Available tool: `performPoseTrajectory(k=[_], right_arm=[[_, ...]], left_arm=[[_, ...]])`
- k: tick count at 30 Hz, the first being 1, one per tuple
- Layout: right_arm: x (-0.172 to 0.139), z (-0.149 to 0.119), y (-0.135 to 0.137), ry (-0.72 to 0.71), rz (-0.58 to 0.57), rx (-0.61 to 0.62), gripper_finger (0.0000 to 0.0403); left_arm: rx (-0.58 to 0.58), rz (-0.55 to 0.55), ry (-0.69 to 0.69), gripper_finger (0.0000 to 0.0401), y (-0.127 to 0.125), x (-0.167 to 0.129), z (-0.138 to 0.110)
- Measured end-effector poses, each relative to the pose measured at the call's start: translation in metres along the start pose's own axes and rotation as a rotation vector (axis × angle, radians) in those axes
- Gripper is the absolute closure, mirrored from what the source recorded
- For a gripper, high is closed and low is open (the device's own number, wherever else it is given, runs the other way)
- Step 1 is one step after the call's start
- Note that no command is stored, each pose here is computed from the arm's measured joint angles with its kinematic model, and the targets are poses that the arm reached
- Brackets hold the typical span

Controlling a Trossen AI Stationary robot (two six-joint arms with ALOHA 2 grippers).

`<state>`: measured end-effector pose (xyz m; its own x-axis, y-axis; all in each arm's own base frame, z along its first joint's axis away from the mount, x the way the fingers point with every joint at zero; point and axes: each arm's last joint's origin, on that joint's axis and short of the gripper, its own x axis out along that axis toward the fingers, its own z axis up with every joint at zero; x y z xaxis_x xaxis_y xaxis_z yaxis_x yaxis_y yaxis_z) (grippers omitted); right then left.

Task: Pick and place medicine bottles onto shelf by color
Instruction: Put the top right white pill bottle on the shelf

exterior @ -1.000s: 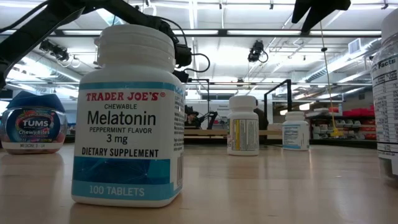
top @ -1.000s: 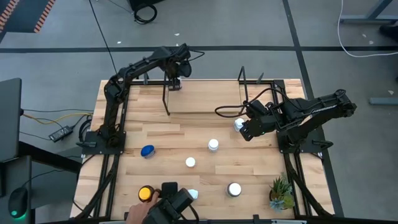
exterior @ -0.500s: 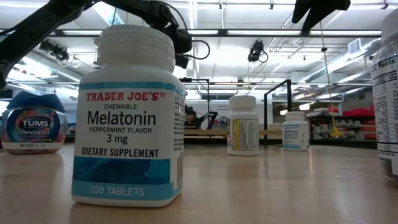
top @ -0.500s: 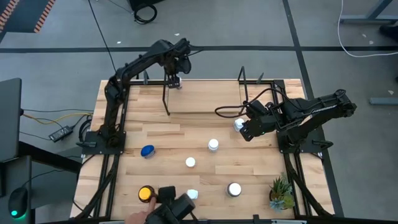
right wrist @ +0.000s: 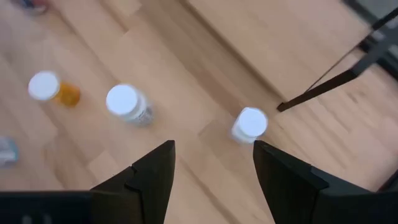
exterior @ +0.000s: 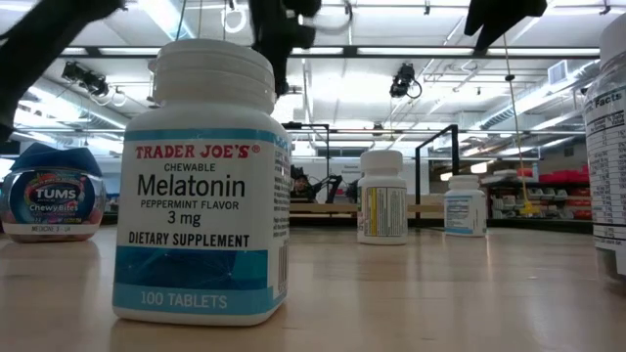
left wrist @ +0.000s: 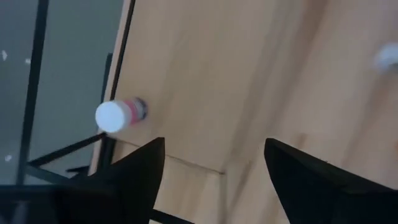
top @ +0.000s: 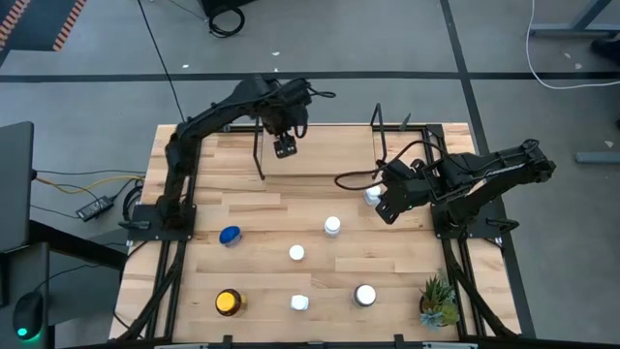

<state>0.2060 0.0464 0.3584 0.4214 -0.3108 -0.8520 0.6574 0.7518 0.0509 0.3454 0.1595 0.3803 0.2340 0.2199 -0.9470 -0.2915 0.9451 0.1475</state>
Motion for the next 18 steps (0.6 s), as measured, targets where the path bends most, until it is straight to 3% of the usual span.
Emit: performPoseTrajectory(k=[10,18], right_arm=[[-0.001,-0.001,0.002,0.020,0.032,-0.073,0.0179],[-0.001,-0.001,0.002,0.020,0.031,-0.074,0.0179]], left_arm=[[-0.172,-0.078,-0.131,0.0170,-0.060,-0.066,-0.029],[-0.218,-0.121,-0.039,0.0182,-0.114,-0.074,-0.082]])
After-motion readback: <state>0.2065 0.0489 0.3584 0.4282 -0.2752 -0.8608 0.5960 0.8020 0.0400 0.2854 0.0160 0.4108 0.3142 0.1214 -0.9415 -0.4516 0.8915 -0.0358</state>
